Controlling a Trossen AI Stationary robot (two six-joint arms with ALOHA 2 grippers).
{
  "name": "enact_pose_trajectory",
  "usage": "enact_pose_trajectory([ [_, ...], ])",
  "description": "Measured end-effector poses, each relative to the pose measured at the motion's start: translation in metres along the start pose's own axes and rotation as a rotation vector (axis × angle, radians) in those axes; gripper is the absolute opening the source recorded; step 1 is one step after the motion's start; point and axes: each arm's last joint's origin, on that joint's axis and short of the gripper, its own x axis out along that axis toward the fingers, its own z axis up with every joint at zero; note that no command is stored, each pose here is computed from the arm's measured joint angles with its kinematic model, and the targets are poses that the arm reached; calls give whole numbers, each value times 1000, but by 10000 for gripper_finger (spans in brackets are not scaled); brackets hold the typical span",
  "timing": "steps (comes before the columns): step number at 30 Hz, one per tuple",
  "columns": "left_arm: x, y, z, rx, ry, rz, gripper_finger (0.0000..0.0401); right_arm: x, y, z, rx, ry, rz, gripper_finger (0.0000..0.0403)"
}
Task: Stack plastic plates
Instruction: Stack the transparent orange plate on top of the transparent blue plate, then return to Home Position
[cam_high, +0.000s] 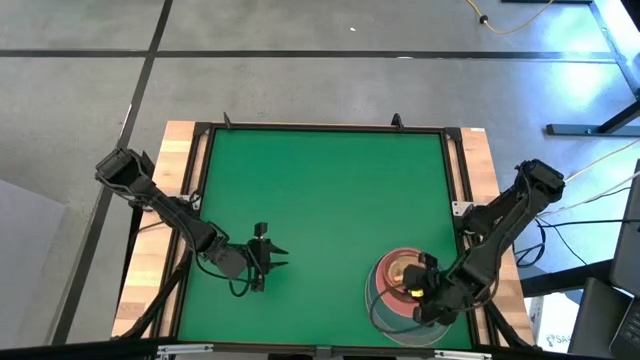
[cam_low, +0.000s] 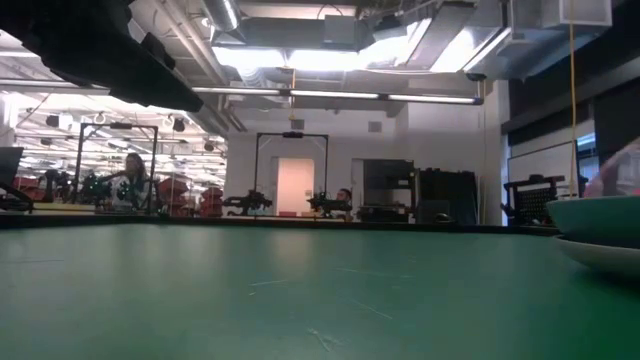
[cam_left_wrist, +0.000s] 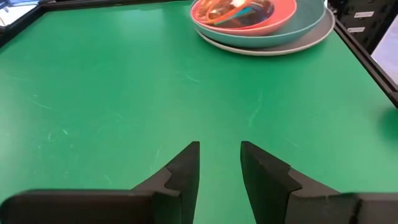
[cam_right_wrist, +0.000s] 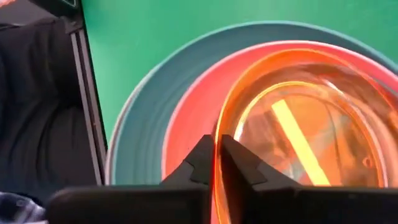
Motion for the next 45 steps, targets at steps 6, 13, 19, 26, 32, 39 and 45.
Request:
enact_pose_trajectory([
  [6,0,0,0,-1,0,0,110,2,-1,8,11,18,27,93],
  [13,0,0,1,-6,-7,0,110,-9,-5,27,-136,-98,41,186],
  [19,6,9,5,7,-19,33,110,-8,-25,57,-355,-305,-188,203],
  [26,20,45,17,128,0,39,110,-2,-55,106,-525,-325,-222,159],
  [32,6,91,41,99,-129,32,95,-2,-89,146,-580,-347,-96,104],
  [39,-33,134,35,16,-299,93,47,-2,-122,169,-573,-404,-42,50],
  [45,-49,142,5,-50,-353,100,15,8,-142,168,-600,-498,78,16],
])
